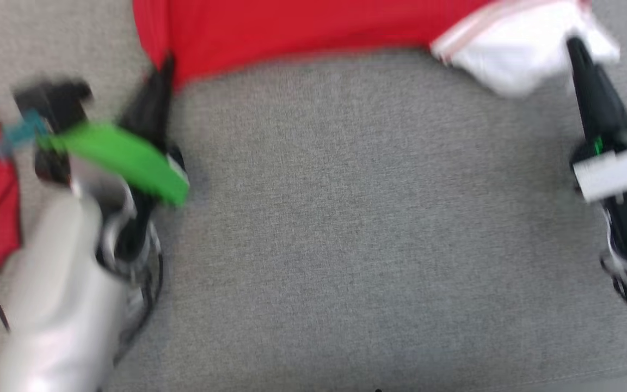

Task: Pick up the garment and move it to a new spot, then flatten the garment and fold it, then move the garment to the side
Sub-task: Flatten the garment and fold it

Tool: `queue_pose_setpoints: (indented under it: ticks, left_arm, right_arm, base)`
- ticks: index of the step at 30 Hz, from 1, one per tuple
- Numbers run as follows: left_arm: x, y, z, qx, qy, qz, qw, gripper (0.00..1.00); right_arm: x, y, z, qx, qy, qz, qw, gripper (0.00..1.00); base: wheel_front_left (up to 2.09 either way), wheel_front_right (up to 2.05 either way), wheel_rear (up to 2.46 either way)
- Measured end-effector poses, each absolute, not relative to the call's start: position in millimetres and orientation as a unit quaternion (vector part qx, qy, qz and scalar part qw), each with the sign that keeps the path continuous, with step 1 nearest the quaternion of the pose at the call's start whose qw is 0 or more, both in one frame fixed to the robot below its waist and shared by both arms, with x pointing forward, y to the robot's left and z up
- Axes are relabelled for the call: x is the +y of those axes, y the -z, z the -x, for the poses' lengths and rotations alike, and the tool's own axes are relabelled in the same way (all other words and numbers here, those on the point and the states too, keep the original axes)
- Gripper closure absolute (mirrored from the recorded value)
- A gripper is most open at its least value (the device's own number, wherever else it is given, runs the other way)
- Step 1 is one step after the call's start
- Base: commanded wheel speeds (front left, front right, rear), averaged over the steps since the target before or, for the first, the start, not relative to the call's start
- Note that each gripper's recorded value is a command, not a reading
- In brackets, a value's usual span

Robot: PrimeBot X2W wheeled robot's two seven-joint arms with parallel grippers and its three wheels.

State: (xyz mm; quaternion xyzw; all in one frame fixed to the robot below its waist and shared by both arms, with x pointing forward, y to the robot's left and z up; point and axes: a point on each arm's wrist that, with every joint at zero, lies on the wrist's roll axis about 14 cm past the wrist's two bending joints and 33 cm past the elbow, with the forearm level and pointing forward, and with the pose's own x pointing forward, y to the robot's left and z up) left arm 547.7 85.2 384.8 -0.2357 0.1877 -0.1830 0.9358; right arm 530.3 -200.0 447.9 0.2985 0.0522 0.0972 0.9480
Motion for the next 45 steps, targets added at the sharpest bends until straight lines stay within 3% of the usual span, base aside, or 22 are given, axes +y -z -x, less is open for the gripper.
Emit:
queue_pose_setpoints:
  ticks: [8, 12, 15, 19, 23, 39, 40, 41, 42, 43, 45]
  left_arm:
    - [98, -374, -371, 0.286, 0.098, 0.269, 0.914, 1.00]
    - [90, -385, -312, 0.301, 0.074, 0.303, 0.901, 1.00]
    - [86, -399, -293, 0.296, 0.075, 0.319, 0.897, 1.00]
    - [85, -418, -295, 0.277, 0.093, 0.313, 0.904, 1.00]
    - [85, -435, -315, 0.260, 0.104, 0.333, 0.900, 1.00]
    - [82, -428, -383, 0.313, 0.132, 0.328, 0.882, 1.00]
    - [84, -425, -386, 0.319, 0.127, 0.325, 0.881, 0.94]
    - [87, -421, -390, 0.324, 0.121, 0.323, 0.881, 0.76]
    - [91, -418, -395, 0.326, 0.113, 0.320, 0.882, 0.21]
    - [95, -415, -399, 0.327, 0.108, 0.317, 0.884, 0.00]
    - [103, -408, -406, 0.332, 0.092, 0.314, 0.885, 0.00]
  right_arm:
    - [-216, -426, -378, 0.139, -0.034, -0.332, 0.932, 1.00]
    - [-223, -419, -316, 0.159, 0.001, -0.343, 0.926, 1.00]
    - [-228, -427, -296, 0.140, 0.016, -0.349, 0.926, 1.00]
    - [-228, -443, -298, 0.114, 0.002, -0.331, 0.937, 1.00]
    - [-221, -458, -324, 0.105, -0.033, -0.301, 0.947, 1.00]
    - [-196, -452, -426, 0.232, -0.130, -0.148, 0.953, 1.00]
    - [-192, -451, -430, 0.238, -0.137, -0.144, 0.951, 0.50]
    - [-187, -451, -437, 0.239, -0.142, -0.143, 0.950, 0.00]
    - [-185, -451, -445, 0.239, -0.144, -0.139, 0.950, 0.00]
    - [-183, -452, -451, 0.238, -0.148, -0.131, 0.951, 0.00]
    - [-181, -456, -466, 0.226, -0.150, -0.120, 0.955, 0.00]
  base:
    - [0.00, 0.00, 0.00]
    - [0.00, 0.00, 0.00]
    - [0.00, 0.00, 0.00]
    - [0.00, 0.00, 0.00]
    - [0.00, 0.00, 0.00]
    - [0.00, 0.00, 0.00]
    - [0.00, 0.00, 0.00]
    - [0.00, 0.00, 0.00]
    - [0.00, 0.00, 0.00]
    - [0.00, 0.00, 0.00]
    - [0.00, 0.00, 0.00]
